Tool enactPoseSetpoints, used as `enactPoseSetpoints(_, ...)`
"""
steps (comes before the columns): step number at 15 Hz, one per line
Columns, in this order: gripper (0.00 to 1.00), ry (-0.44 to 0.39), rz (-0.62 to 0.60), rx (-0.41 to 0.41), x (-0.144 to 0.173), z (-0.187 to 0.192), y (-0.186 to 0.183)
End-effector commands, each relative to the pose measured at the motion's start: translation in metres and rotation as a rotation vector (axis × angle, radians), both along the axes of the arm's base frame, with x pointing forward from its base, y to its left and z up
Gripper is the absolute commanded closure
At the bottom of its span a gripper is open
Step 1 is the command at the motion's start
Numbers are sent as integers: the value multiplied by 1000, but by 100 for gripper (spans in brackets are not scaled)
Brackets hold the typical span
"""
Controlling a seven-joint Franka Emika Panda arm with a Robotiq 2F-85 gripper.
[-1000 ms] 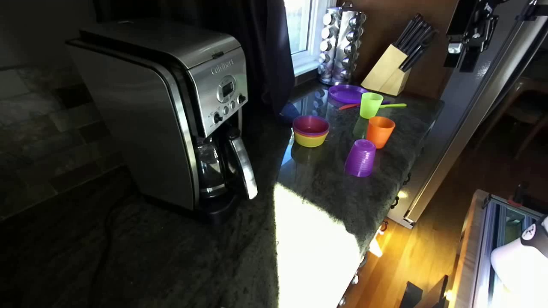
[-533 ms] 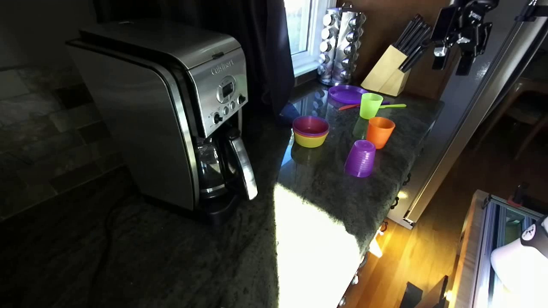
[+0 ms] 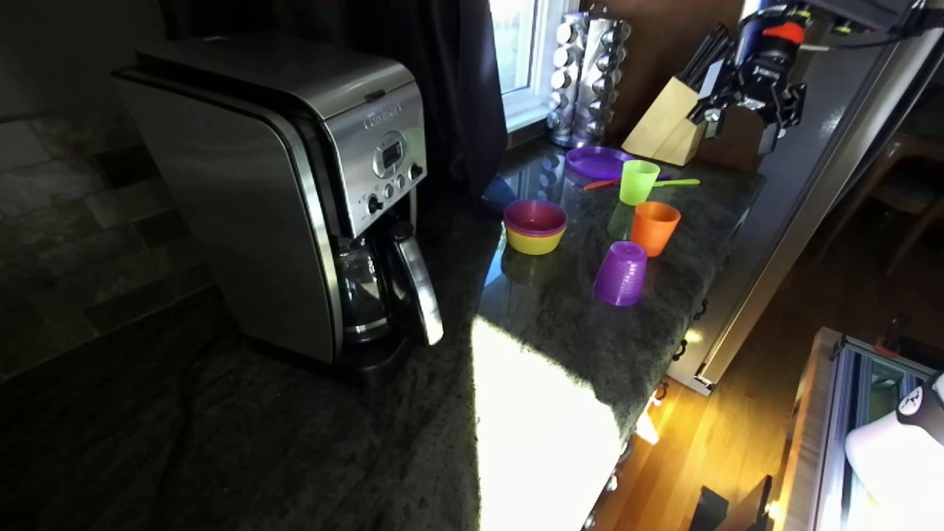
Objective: Place the orange cup upside down.
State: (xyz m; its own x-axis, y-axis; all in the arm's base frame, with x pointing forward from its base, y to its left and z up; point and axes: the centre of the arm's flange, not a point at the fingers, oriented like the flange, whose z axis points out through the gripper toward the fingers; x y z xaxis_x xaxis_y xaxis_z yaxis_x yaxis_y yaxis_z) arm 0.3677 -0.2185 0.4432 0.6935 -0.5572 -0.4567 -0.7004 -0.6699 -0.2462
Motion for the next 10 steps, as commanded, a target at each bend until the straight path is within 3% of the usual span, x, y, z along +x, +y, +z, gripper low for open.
enactPoseSetpoints(1, 0, 64, -164, 94, 35, -28, -35)
enactPoseSetpoints(10, 0, 113, -569, 286, 63, -91, -89)
